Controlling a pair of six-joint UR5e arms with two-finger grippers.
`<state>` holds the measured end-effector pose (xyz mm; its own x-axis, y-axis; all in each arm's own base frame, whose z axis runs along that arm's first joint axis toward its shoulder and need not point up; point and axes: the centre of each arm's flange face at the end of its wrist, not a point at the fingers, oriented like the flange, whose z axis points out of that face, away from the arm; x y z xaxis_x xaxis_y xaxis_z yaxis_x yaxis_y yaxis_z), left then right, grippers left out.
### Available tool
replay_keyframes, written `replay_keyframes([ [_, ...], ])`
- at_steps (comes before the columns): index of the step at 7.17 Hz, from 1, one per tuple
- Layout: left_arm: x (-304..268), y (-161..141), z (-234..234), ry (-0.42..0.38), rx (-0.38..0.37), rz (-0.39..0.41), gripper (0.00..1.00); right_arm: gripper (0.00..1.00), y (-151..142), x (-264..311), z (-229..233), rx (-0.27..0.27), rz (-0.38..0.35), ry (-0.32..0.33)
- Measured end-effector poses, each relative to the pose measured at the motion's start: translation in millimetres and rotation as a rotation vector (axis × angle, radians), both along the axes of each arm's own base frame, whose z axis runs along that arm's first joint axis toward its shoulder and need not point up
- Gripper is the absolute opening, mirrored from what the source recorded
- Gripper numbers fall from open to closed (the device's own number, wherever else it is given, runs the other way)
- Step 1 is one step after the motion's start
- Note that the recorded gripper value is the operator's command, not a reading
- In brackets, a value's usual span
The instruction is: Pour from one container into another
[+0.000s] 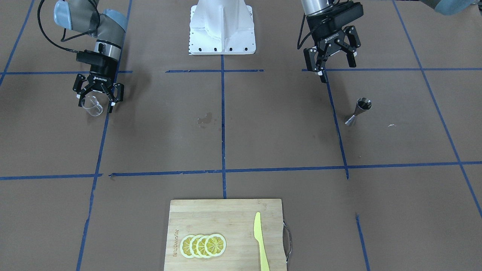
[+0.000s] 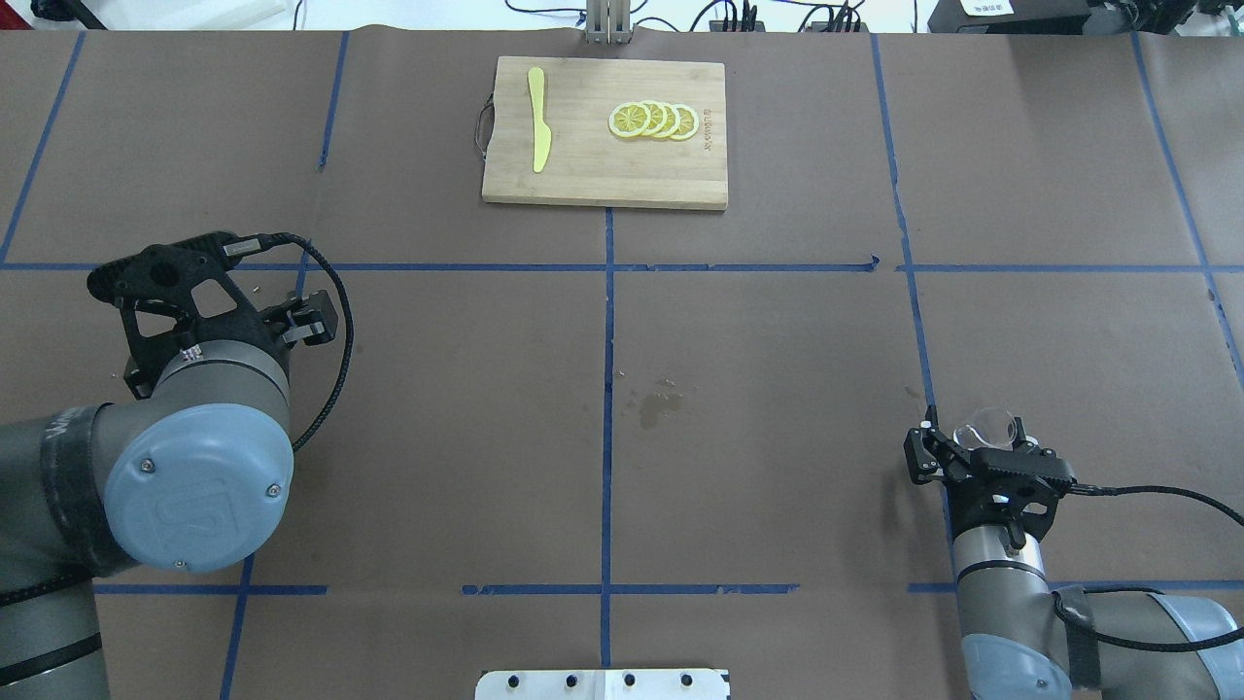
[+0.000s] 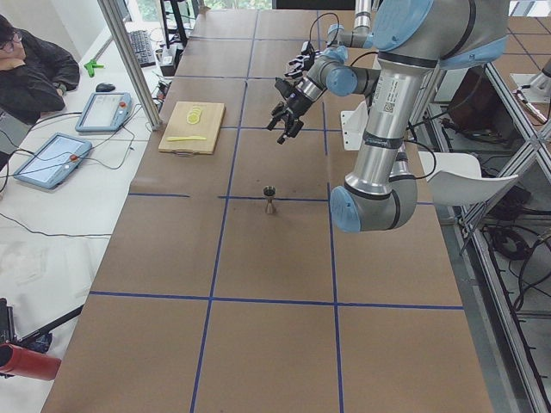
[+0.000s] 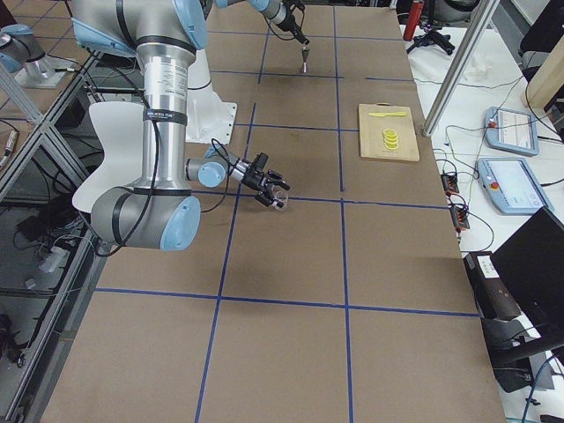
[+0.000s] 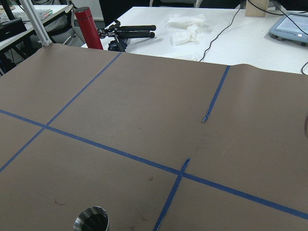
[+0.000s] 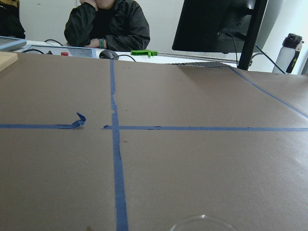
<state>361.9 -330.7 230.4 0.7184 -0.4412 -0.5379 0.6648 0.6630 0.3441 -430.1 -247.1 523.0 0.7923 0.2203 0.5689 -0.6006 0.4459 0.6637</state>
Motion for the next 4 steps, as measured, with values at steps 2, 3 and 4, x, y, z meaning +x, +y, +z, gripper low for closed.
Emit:
replay_keyframes([
  [2, 0.8, -0.3, -3.8, 0.007, 0.004, 0.0, 1.0, 1.0, 0.6, 5.5, 5.6, -0.01, -0.002, 0.01],
  [3, 1.1, -0.6, -4.8, 0.008, 0.005, 0.0, 1.0, 1.0, 1.3, 8.8, 6.1, -0.019, -0.004, 0.01],
  [4, 1.2, -0.7, -5.0, 0.008, 0.005, 0.0, 1.0, 1.0, 2.2, 12.2, 1.6, -0.03, -0.008, -0.001],
])
